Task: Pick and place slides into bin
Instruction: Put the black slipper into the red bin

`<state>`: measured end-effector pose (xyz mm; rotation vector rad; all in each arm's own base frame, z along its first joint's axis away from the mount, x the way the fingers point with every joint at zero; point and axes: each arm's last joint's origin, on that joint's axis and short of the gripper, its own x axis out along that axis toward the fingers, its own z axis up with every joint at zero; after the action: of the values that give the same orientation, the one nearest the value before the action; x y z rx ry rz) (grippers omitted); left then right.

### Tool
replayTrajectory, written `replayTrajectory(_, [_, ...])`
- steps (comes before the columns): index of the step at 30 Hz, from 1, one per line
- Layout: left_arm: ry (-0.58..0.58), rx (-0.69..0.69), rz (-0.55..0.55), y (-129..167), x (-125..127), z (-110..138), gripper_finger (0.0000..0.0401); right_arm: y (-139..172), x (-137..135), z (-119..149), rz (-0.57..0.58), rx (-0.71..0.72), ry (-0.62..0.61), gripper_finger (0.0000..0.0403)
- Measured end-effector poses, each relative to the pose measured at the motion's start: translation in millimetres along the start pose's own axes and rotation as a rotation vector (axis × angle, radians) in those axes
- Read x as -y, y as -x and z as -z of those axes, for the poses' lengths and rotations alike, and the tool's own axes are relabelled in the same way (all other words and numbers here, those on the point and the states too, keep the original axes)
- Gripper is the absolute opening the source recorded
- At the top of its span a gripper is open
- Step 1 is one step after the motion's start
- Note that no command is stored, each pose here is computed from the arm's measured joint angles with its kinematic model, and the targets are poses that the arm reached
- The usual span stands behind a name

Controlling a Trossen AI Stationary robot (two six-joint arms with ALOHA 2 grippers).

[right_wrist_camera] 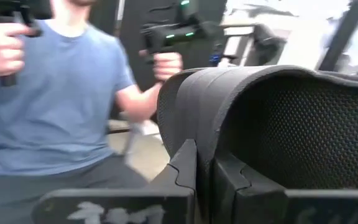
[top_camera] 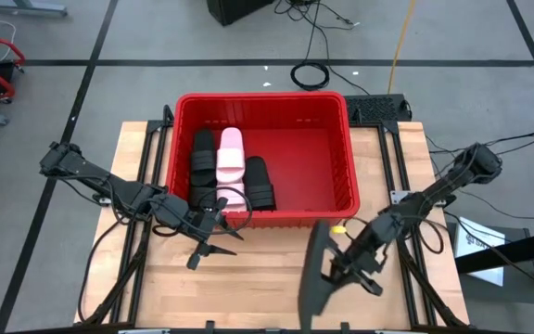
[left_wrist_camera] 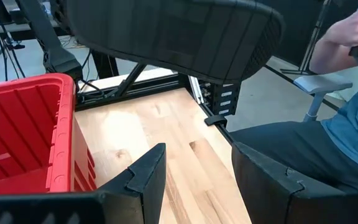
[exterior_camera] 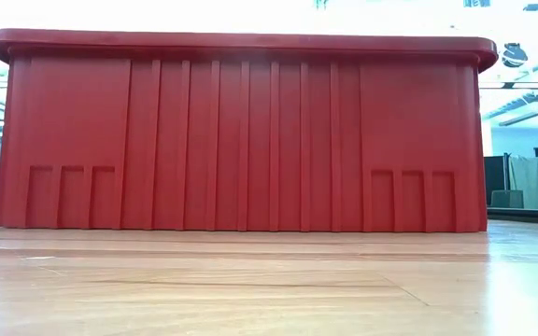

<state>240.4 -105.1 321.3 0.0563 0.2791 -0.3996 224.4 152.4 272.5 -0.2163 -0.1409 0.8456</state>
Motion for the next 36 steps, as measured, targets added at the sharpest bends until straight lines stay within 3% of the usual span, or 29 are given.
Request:
replayTrajectory(3, [0.000,0.005,-0.017,0.0,-0.5,-0.5,0.0179,0.5,14.0,-7.2,0.047,0.018,0.021,0.0008])
replayTrajectory(11, [-0.062,0.119,-0.187,2.0,-5.3,-12.3,0.0179,5.7,46.5,-29.0,0.158,0.068,0.093,0.0008])
replayTrajectory(18, [-0.123,0.169,-0.311,13.0,-8.8,-20.9,0.0179,35.4,72.2,-51.3,0.288,0.120,0.101,0.0008])
replayTrajectory(22, [-0.124,0.199,-0.413,29.0,-18.9,-27.7,0.0179,60.5,83.6,-60.9,0.369,0.104,0.092,0.0007])
replayTrajectory(26, [-0.111,0.245,-0.426,54.8,-33.2,-35.2,0.0179,84.1,94.1,-67.7,0.393,0.106,0.090,0.0006])
replayTrajectory(36, [-0.095,0.207,-0.551,106.3,-81.6,-30.2,0.0179,143.8,138.4,-67.4,0.525,0.066,0.033,0.0005])
